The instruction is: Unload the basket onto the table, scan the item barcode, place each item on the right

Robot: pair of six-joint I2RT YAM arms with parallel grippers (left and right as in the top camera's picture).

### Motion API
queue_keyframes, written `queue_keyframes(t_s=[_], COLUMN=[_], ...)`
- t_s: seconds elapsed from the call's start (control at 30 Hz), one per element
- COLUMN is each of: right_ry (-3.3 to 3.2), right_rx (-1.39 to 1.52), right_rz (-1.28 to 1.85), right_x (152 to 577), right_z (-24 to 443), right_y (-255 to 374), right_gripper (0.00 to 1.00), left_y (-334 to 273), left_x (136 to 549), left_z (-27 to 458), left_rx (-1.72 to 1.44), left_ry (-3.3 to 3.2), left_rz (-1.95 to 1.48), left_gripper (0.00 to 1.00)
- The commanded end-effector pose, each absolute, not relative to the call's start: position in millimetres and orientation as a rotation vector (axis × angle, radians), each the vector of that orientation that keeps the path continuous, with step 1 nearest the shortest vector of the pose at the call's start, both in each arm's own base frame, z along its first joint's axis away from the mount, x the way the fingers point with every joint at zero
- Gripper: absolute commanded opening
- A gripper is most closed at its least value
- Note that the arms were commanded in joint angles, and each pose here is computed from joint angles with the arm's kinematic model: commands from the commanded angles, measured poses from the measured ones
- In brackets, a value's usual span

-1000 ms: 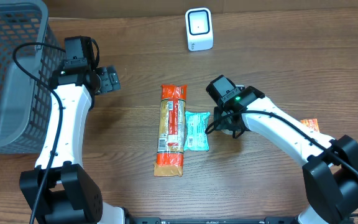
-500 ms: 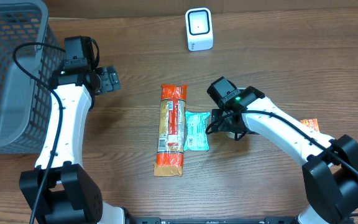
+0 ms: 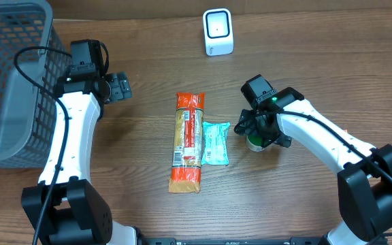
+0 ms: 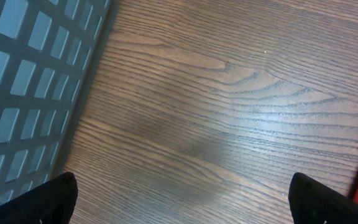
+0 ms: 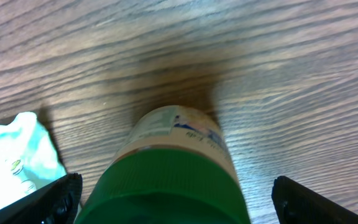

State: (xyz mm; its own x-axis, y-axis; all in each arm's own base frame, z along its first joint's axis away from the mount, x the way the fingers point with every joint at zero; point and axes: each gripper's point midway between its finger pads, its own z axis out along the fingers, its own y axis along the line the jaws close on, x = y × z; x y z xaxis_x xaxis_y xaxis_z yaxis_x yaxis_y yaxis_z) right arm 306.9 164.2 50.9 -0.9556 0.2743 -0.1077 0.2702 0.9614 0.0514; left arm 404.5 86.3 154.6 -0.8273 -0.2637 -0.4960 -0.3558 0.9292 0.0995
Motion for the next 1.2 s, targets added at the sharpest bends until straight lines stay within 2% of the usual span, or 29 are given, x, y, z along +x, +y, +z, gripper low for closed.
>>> queue_keyframes(t_s=[0.0,0.77,1.1,1.17], right_ry=[3.006,2.955,2.977,2.979], right_rx=[0.431,0.428,0.431,0.431], right_rz=[0.092,0.086,0.062,0.059], right_x=[305,316,303,301], right_z=[52,52,27,24], right_y=[170,169,162,161], right_gripper=[1.0,1.0,0.99,0.96], left_y=[87,87,87,87], left_x=[408,408,408,408], left_z=[160,160,160,160], left_rx=[-0.446,-0.446,-0.447,-0.446], left_ry=[2.58,2.581,2.581,2.581], left_rz=[0.261,0.261,0.261,0.261], left_gripper=[1.0,1.0,1.0,1.0])
